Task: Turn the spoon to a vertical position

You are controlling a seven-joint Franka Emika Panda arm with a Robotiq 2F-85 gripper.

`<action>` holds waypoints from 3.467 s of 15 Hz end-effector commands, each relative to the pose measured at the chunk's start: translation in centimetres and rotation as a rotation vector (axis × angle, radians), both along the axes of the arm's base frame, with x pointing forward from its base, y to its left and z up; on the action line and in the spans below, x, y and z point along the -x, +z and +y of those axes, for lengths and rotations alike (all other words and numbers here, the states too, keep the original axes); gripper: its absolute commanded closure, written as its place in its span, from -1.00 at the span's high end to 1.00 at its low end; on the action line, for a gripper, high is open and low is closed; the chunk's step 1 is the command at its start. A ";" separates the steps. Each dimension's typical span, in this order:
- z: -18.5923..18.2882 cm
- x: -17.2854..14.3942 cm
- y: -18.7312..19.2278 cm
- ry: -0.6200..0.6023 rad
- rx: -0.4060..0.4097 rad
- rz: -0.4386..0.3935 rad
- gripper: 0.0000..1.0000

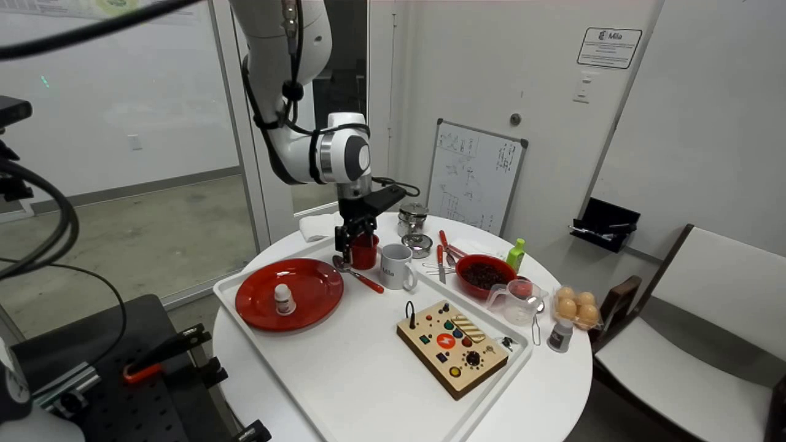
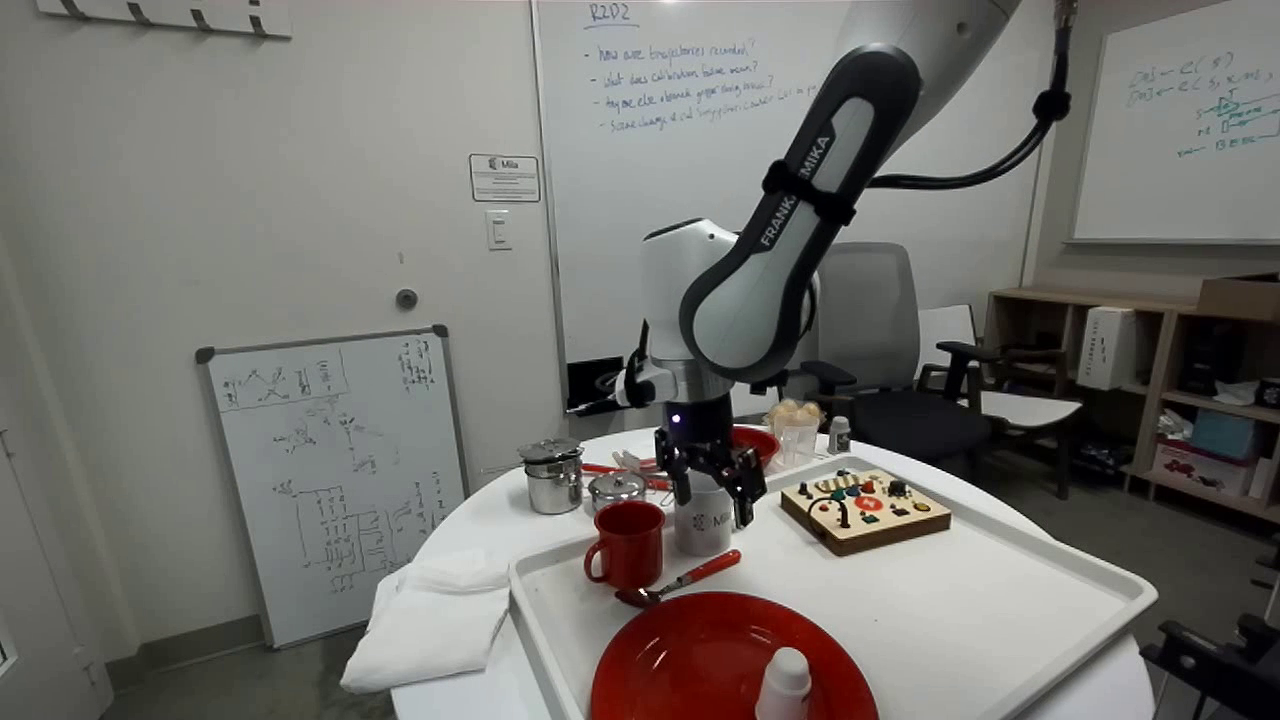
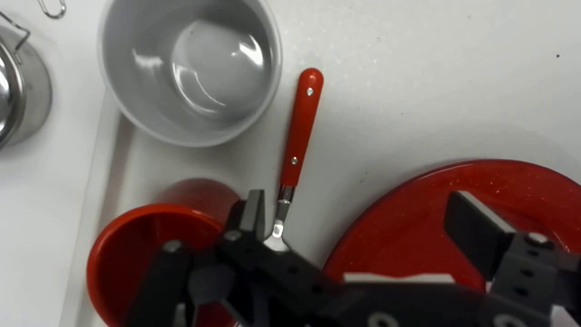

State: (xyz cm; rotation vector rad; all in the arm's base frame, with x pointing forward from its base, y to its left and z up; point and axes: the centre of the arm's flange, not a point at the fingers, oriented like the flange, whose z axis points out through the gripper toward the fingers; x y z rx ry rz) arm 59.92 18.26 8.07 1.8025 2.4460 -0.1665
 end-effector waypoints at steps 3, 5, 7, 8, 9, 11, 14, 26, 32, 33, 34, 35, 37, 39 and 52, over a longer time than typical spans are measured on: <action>0.6 -2.6 -2.7 0.078 0.017 -0.016 1.00; 0.8 -2.9 -3.2 0.079 0.030 -0.023 1.00; 0.8 -3.0 -3.5 0.074 0.045 -0.033 1.00; 0.7 -3.0 -3.7 0.072 0.052 -0.036 1.00; 0.7 -2.9 -3.9 0.074 0.058 -0.036 1.00; 0.6 -2.8 -4.4 0.074 0.070 -0.036 1.00; 0.6 -2.6 -5.3 0.072 0.086 -0.032 1.00; 1.7 -2.4 -7.6 0.079 0.083 -0.030 1.00; 0.8 -2.2 -7.0 0.050 0.056 -0.033 1.00; 0.6 -2.2 -6.9 0.045 0.052 -0.034 1.00; 0.5 -2.1 -6.8 0.043 0.033 -0.032 1.00; 0.3 -2.1 -6.6 0.040 0.019 -0.035 1.00; 0.1 -2.3 -6.4 0.033 -0.010 -0.043 1.00; -0.2 -2.4 -6.1 0.027 -0.034 -0.053 1.00; -0.7 -1.9 -8.5 0.020 -0.024 -0.021 0.96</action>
